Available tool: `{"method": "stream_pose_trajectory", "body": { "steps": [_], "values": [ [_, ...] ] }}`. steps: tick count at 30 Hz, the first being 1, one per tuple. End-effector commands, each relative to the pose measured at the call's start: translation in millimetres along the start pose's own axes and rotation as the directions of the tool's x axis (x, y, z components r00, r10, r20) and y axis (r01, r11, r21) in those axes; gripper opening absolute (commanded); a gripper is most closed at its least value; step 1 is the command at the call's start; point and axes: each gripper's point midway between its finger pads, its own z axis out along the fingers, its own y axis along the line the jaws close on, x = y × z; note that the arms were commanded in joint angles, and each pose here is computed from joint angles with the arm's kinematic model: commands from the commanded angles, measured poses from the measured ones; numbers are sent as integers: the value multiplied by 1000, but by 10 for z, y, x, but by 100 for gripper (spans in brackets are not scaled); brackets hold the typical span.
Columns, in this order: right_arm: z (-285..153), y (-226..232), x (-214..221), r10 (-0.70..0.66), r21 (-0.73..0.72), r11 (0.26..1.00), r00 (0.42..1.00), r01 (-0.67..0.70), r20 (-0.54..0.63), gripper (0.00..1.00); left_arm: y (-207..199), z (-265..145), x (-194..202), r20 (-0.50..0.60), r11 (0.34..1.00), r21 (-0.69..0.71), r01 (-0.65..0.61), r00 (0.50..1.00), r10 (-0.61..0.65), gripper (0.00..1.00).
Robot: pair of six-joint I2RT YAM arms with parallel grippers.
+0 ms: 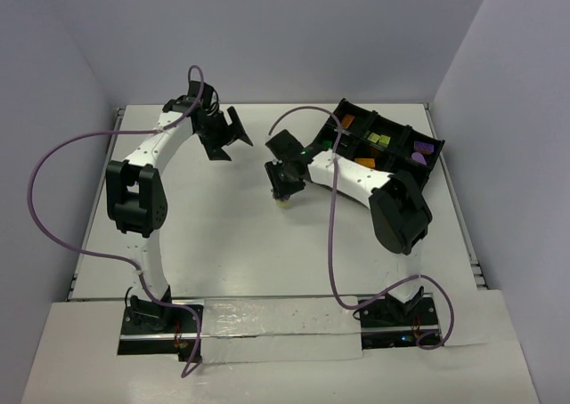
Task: Sort the legos into containers by color
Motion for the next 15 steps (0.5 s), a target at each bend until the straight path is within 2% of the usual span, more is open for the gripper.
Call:
{"method": "stream_pose_trajectory", "body": {
  "steps": [1,4,6,7,10,12,14,15],
  "values": [
    [-594,52,-445,144,-196,974,980,-115,139,0,-313,-287,-124,41,984,177,-31,999,25,88],
    [-753,30,-616,260,-325,924,954,-201,147,0,-500,-420,-143,53,938,346,-39,998,22,86],
    [-805,1,-708,297,-352,908,941,-226,160,0,-586,-487,-104,39,905,424,-40,999,25,85],
    [-867,30,-781,313,-394,891,935,-228,166,0,-637,-524,-28,4,877,481,-22,1000,24,84],
    [-996,51,-936,382,-490,830,911,-266,154,0,-879,-751,30,4,777,628,-51,998,62,84],
    [-1074,89,-1054,432,-560,777,890,-287,144,0,-908,-799,116,-10,735,677,-43,998,67,84],
    [-1147,124,-1100,466,-637,710,878,-300,107,0,-1032,-936,123,22,652,755,-67,997,78,83],
    [-1177,140,-1169,484,-653,695,867,-301,116,0,-983,-908,203,-38,658,753,-8,998,55,83]
  ]
}}
